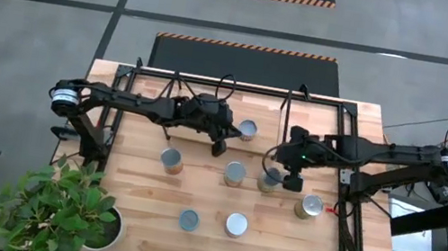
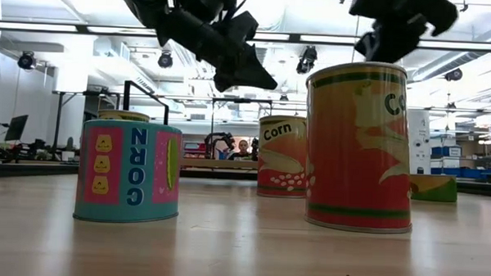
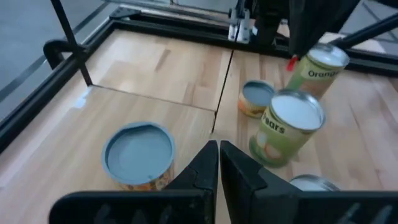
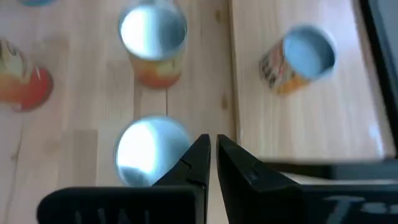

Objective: Pick and place cans onto a shelf
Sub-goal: Adjust the shelf

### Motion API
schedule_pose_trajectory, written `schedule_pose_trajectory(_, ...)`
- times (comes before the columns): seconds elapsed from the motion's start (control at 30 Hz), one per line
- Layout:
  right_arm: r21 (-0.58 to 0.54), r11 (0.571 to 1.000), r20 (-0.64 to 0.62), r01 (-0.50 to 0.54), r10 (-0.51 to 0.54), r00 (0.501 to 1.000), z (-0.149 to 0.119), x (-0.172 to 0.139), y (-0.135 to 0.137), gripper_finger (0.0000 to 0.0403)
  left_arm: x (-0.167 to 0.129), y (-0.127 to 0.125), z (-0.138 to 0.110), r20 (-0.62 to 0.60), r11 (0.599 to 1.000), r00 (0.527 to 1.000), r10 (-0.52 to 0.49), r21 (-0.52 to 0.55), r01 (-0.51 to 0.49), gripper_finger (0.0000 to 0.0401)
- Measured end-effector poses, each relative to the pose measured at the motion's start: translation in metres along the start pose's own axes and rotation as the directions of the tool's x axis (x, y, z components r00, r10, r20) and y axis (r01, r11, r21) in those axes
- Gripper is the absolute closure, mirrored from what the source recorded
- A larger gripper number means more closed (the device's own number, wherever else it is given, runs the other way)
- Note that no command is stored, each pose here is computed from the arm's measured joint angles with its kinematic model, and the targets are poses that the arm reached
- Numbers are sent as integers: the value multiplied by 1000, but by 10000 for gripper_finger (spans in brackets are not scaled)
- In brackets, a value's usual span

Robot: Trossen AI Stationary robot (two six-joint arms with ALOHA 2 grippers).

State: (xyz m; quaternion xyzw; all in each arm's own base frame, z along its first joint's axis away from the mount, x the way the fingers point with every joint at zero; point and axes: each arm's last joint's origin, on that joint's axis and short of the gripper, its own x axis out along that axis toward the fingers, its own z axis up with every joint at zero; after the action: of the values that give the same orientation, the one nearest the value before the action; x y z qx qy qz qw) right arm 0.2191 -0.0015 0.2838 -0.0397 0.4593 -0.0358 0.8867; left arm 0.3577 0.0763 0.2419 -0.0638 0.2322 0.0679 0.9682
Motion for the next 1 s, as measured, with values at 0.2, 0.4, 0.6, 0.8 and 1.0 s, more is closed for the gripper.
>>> schedule_pose_trajectory(0.2,-19,995,-61,95,-96,993,-16,10,-1,385,0,-5,-1,-10,1000,1000,-12,5,12,401)
schedule_pose_trajectory(0.4,-61,971,-61,231,-235,970,-16,13,-9,385,0,-6,-2,-21,1000,1000,-11,5,12,401)
schedule_pose_trajectory(0.6,-51,958,-76,282,-286,955,-17,14,-23,385,0,-5,-4,-39,1000,999,-10,3,11,401)
schedule_pose_trajectory(0.8,-35,951,-72,308,-309,948,-17,14,-33,385,0,-5,-4,-39,1000,999,-10,3,10,401)
schedule_pose_trajectory(1.0,-15,957,-70,290,-291,954,-17,14,-32,385,0,-5,-7,-67,1000,998,-9,1,9,401)
